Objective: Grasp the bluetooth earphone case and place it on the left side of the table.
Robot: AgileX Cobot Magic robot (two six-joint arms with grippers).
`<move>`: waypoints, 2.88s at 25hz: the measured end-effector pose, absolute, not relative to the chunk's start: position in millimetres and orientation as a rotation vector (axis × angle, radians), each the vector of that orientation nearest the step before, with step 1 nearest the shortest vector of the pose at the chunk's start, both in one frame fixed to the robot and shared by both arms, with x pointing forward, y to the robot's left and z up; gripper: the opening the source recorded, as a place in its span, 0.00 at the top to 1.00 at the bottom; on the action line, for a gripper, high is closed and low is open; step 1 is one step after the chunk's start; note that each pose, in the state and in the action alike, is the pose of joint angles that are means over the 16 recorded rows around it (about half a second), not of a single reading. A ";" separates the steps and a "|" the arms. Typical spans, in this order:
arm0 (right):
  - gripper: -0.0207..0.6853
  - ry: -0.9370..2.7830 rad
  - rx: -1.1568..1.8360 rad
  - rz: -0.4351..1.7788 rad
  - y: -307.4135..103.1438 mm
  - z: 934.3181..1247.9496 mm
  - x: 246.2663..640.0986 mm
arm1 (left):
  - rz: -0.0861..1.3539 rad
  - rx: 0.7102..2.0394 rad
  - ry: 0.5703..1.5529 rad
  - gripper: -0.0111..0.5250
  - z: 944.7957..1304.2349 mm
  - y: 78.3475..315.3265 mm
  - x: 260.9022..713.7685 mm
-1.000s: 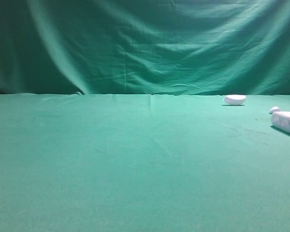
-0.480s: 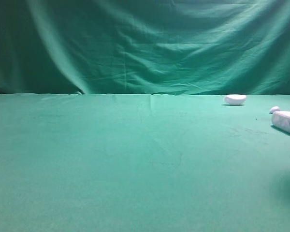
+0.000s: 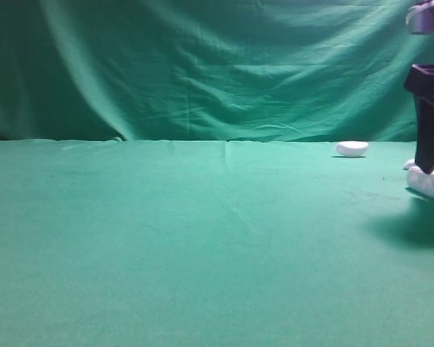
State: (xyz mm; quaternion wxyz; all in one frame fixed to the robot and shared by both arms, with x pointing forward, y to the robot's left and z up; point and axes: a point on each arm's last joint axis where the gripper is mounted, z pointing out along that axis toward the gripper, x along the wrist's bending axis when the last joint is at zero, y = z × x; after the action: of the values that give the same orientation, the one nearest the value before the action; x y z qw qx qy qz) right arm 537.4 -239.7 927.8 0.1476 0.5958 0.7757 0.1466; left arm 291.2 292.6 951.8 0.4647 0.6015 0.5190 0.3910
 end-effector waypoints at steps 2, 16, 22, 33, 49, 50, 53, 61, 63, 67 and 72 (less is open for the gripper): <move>0.27 2.235 1.719 0.417 -239.4 925.8 539.1 | 0.960 1.477 1.275 0.98 951.8 292.6 291.2; 0.52 2.302 1.703 0.409 -216.2 958.1 558.7 | 0.960 1.477 1.275 0.98 951.8 292.6 291.2; 0.52 2.415 1.512 0.528 -153.6 1000.5 580.4 | 0.960 1.477 1.275 0.98 951.8 292.6 291.2; 0.52 2.605 1.028 0.805 30.0 1013.2 593.3 | 0.960 1.477 1.275 0.98 951.8 292.6 291.2; 0.38 2.673 0.831 0.895 128.6 937.6 579.5 | 0.960 1.477 1.275 0.98 951.8 292.6 291.2; 0.35 2.676 0.833 0.892 128.7 938.6 579.2 | 0.960 1.477 1.275 0.98 951.8 292.6 291.2; 0.29 2.684 0.857 0.879 127.3 950.9 577.6 | 0.960 1.477 1.275 0.98 951.8 292.6 291.2; 0.47 2.656 0.960 0.811 104.7 1034.8 567.3 | 0.960 1.477 1.275 0.98 951.8 292.6 291.2; 0.57 2.628 0.996 0.803 93.0 1062.6 563.6 | 0.960 1.477 1.275 0.98 951.8 292.6 291.2; 0.79 2.553 1.075 0.799 61.6 1117.5 554.7 | 0.960 1.477 1.275 0.98 951.8 292.6 291.2; 0.95 2.457 1.139 0.811 13.2 1170.1 541.5 | 0.960 1.477 1.275 0.98 951.8 292.6 291.2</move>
State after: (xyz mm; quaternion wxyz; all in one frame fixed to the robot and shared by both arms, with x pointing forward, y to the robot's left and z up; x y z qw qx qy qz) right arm 541.5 13.2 1170.1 0.1566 0.3981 0.8583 0.2833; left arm 291.2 292.6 951.8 0.4647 0.6015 0.5190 0.3910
